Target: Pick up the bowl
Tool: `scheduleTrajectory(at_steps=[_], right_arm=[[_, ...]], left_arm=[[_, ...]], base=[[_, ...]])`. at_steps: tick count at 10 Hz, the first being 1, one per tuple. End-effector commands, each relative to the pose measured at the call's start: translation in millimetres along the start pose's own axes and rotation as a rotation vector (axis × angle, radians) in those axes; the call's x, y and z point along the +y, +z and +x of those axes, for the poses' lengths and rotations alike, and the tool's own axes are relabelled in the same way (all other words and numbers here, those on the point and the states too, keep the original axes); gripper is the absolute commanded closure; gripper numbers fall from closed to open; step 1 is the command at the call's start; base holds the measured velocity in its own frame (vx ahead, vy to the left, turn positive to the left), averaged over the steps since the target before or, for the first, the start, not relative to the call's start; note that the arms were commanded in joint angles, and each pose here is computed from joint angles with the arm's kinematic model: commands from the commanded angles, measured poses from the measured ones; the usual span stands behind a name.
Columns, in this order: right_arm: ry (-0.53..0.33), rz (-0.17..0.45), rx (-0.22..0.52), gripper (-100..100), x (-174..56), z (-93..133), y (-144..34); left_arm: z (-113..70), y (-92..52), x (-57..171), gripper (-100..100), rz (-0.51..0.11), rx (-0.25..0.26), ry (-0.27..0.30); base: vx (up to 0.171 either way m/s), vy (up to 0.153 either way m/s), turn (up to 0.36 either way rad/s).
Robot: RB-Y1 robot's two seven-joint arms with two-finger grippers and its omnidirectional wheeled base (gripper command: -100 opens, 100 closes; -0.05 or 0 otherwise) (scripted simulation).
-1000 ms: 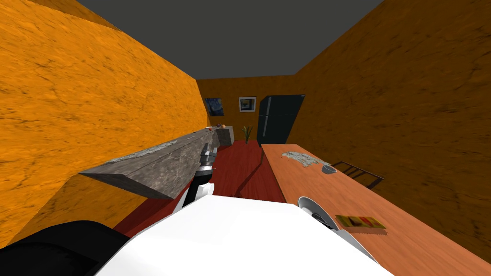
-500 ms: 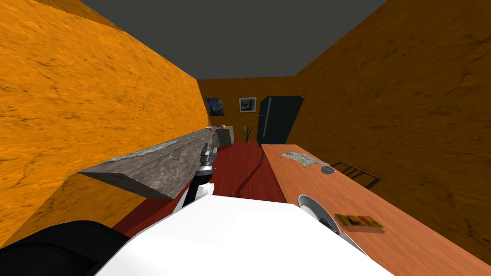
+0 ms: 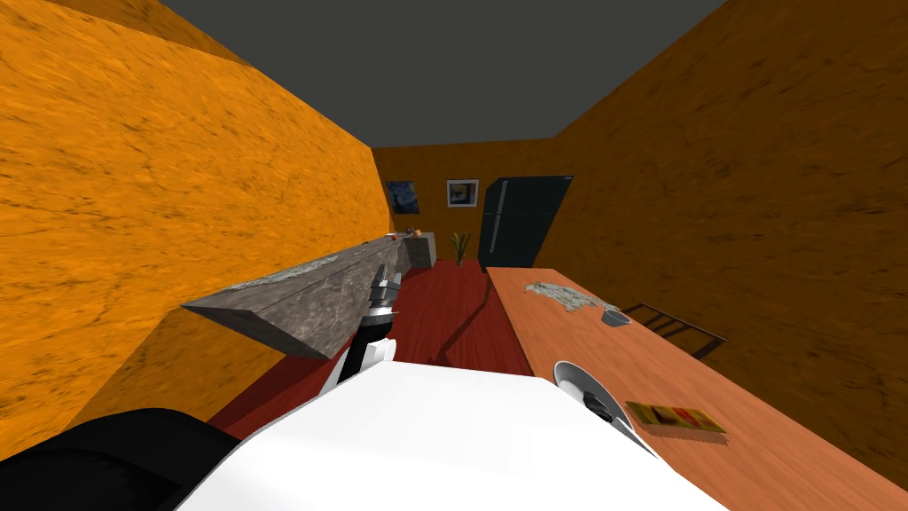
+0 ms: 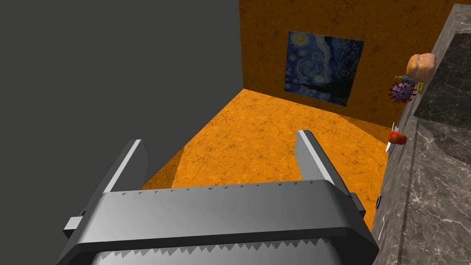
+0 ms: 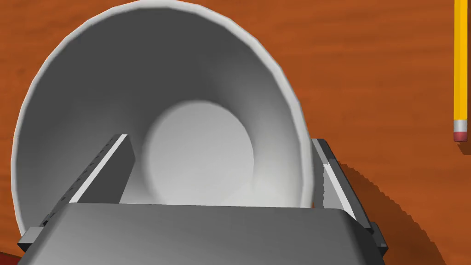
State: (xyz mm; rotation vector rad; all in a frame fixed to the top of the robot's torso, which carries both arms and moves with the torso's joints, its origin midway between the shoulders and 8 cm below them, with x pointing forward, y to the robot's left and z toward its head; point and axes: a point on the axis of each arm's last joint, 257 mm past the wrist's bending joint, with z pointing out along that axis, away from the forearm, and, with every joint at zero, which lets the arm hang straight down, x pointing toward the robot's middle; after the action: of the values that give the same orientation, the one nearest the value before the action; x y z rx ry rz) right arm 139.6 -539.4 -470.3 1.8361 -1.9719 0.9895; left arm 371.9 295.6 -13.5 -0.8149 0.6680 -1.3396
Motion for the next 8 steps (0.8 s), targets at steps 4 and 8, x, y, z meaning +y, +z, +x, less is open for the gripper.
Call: scheduleTrajectory(at_steps=[4,8], right_arm=[[-0.201,0.011,0.076,-100,17.0,12.5,15.4],[-0.282,0.064,0.152,-100,0.1,29.6,12.7]], left_arm=[[-0.1,-0.1,0.0,0,0.0,0.0,0.0],[-0.1,-0.1,0.0,0,0.0,0.0,0.0]], base=[[-0.006,0.014,0.003],[0.002,-0.002,0.0]])
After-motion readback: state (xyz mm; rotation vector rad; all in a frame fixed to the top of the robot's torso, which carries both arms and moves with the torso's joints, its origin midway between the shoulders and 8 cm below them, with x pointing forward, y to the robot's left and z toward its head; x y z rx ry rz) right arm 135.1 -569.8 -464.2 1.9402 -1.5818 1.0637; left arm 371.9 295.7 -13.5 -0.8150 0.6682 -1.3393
